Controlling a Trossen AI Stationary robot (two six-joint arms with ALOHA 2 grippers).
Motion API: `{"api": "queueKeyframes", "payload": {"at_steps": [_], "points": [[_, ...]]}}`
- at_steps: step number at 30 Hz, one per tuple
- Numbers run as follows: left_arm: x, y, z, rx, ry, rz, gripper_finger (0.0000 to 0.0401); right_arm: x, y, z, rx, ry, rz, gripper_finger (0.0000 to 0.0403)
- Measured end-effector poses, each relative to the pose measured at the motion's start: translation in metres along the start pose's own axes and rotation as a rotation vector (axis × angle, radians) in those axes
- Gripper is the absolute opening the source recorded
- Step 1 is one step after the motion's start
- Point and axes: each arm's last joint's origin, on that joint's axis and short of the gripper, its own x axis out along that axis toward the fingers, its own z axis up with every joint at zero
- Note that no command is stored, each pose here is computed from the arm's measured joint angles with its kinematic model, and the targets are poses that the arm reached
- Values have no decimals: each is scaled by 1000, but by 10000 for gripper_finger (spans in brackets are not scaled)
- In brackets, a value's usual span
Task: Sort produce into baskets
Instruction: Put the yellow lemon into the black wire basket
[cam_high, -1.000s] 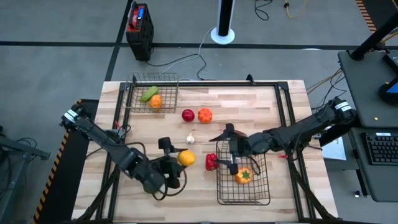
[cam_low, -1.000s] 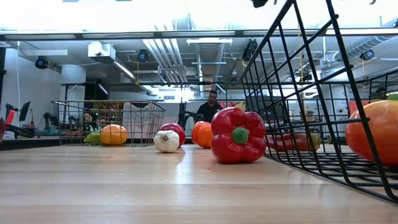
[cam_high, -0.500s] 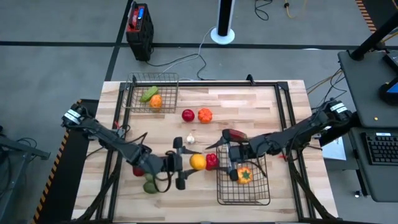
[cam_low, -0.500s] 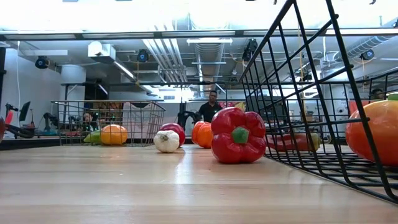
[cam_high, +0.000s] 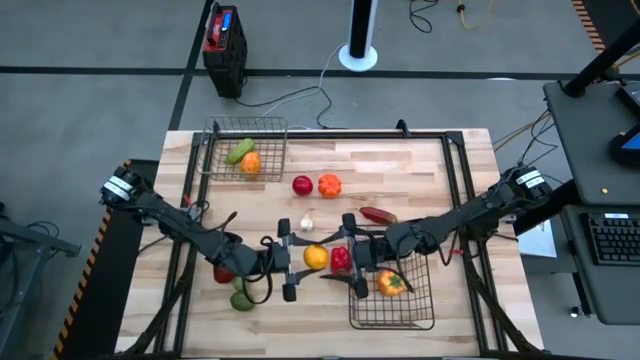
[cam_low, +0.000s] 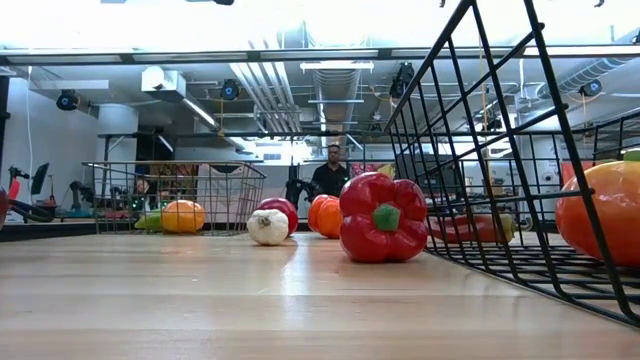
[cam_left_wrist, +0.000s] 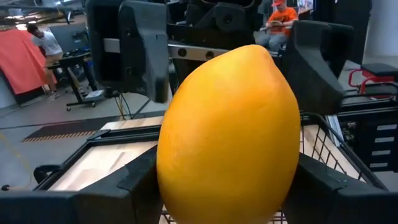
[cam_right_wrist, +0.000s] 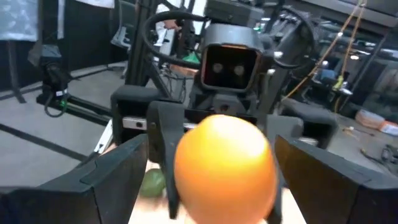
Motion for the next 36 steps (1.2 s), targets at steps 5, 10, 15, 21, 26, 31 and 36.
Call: {"api": "queueKeyframes", "payload": {"at_steps": [5, 10, 15, 21, 26, 31, 36], "points": [[0, -1, 1, 0, -5, -20, 232, 7, 0, 0, 4, 0, 6, 318], [1, -2, 1, 3, -9, -25, 232, 10, -1, -1, 8, 0, 6, 281], [4, -4, -2, 1, -10, -22, 232, 10, -2, -2, 7, 3, 14, 244], [4, -4, 0, -14, -31, -16, 241, 10, -5, -2, 22, -1, 14, 232], [5, -4, -1, -12, -30, -14, 274, 10, -6, -2, 46, 0, 9, 237], [5, -4, -3, 4, -8, -15, 296, 9, -7, -2, 57, 16, 6, 232], [1, -1, -8, -5, 74, 28, 299, 1, -12, 7, 109, 61, 11, 236]]}}
